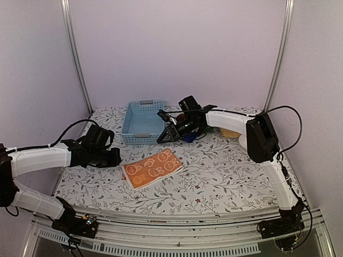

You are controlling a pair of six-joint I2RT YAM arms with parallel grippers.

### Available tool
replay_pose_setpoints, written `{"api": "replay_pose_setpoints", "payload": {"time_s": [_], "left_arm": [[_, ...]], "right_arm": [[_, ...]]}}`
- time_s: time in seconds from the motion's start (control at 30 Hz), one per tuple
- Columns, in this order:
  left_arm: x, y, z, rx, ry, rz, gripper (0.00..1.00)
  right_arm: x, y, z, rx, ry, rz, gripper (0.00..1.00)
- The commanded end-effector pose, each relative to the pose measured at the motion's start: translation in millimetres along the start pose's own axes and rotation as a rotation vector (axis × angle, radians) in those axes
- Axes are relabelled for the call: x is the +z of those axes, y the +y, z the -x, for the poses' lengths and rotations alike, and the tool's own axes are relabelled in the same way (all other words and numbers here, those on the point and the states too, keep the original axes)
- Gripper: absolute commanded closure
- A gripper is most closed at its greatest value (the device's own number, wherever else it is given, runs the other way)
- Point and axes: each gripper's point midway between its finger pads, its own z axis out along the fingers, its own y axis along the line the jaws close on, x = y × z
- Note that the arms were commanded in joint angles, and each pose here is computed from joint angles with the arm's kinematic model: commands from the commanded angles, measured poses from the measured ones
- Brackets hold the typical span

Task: Roll the towels
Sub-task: Move the towel to the center of the board.

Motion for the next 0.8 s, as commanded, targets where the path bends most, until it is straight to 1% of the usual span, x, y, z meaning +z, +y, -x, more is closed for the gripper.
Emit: {"api": "replay_pose_setpoints", "payload": {"time_s": [0.0,0.07,0.2,0.33,0.4,0.5,0.67,0.77], "left_arm": [[7.4,-42.7,-2.3,0.007,0.045,-0.197,1.0],[16.3,-55.2,-13.3,0.022,0.101,-0.239,1.0],[32.5,-62.9,-32.3,0.068,0.167,-0.234,1.0],[44.8,-43.8,-51.0,0.064,0.215,-0.156,1.0],[48.1,-31.4,-58.3,0.061,0.233,-0.105,1.0],[49.8,-21.8,-68.4,0.067,0.271,-0.071,1.0],[53.4,-21.6,-73.4,0.085,0.305,-0.069,1.0],[57.5,-17.7,-77.2,0.101,0.332,-0.043,1.0]], "right_arm": [[-11.0,-14.9,-8.2,-0.096,0.029,-0.097,0.66],[-8.5,-23.0,-12.4,-0.109,0.041,-0.121,0.67],[-1.1,-40.7,-23.7,-0.098,0.064,-0.148,0.69],[6.2,-60.6,-40.0,-0.064,0.099,-0.19,0.69],[5.0,-76.1,-46.8,-0.05,0.117,-0.251,0.7],[1.2,-93.1,-55.2,-0.024,0.136,-0.309,0.71],[-3.9,-102.9,-55.9,-0.028,0.142,-0.361,0.72],[-10.7,-112.7,-58.3,-0.023,0.16,-0.439,0.73]]}}
